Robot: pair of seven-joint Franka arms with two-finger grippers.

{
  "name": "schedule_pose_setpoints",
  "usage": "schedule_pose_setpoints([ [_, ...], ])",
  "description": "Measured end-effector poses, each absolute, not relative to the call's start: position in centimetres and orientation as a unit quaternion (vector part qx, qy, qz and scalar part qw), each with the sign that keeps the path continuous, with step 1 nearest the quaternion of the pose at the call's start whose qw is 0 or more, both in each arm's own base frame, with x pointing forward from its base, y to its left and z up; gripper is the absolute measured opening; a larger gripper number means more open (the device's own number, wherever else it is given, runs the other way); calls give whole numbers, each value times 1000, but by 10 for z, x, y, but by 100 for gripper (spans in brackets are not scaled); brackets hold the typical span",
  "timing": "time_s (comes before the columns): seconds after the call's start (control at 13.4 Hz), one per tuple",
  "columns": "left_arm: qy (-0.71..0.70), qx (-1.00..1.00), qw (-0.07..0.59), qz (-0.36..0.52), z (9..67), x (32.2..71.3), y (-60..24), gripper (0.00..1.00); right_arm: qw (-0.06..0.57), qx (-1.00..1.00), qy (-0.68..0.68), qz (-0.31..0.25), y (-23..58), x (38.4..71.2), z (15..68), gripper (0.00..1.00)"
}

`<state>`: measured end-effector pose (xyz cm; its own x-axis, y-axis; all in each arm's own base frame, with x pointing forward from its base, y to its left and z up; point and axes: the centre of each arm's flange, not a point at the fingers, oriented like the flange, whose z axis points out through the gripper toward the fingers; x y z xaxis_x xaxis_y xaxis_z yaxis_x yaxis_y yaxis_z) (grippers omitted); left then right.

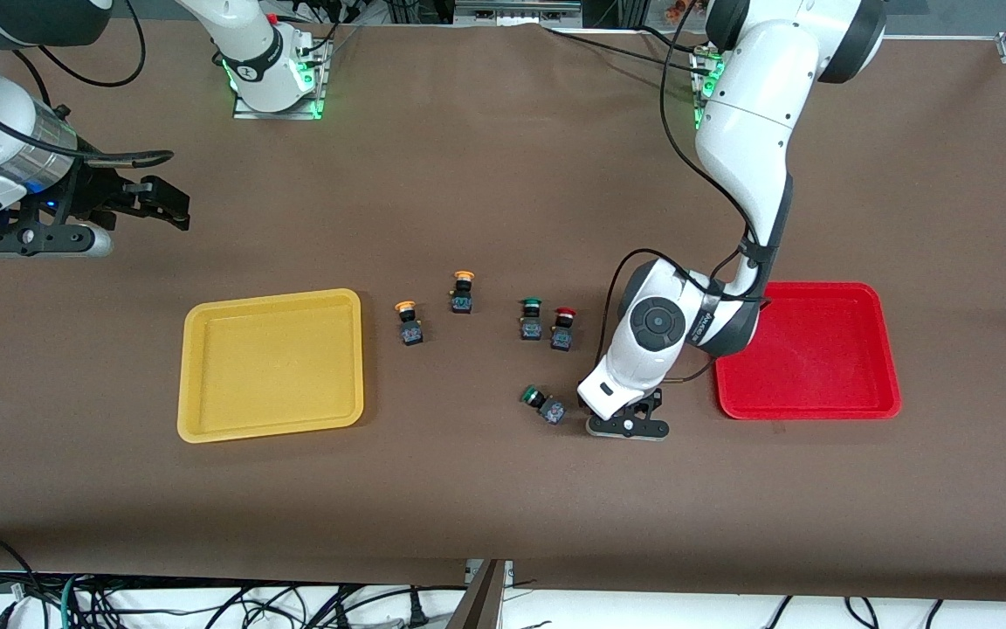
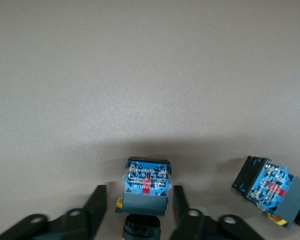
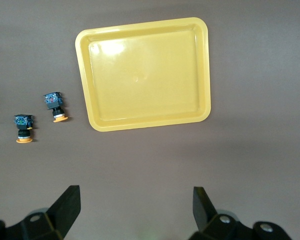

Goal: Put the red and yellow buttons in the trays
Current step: 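Grasp the red-capped button with the left gripper and lift it, then carry the button into the red tray and open the left gripper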

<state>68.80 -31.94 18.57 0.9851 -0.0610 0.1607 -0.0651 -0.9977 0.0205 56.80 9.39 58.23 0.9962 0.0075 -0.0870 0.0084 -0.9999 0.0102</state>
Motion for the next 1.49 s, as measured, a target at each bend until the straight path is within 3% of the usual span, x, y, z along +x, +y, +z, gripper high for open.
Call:
schedule_pose_setpoints([
  [0.07,-32,996,13,82,187,689,-320,45,5,999,4,-44,94,568,582,100],
  [0.15,-32,996,13,83,188,689,-320,42,5,999,4,-44,94,568,582,100],
  [0.52,-45,994,-1,100,205,713,-281,42,5,999,4,-44,94,568,582,100],
  [0.74,-81,995,-18,58,240,723,-236,42,5,999,4,-44,94,568,582,100],
  [1.04,-112,993,-28,-24,303,708,-177,42,5,999,3,-44,93,568,582,100],
  [1.49,-151,987,-2,-50,286,656,-6,42,5,999,3,-45,93,568,581,100],
])
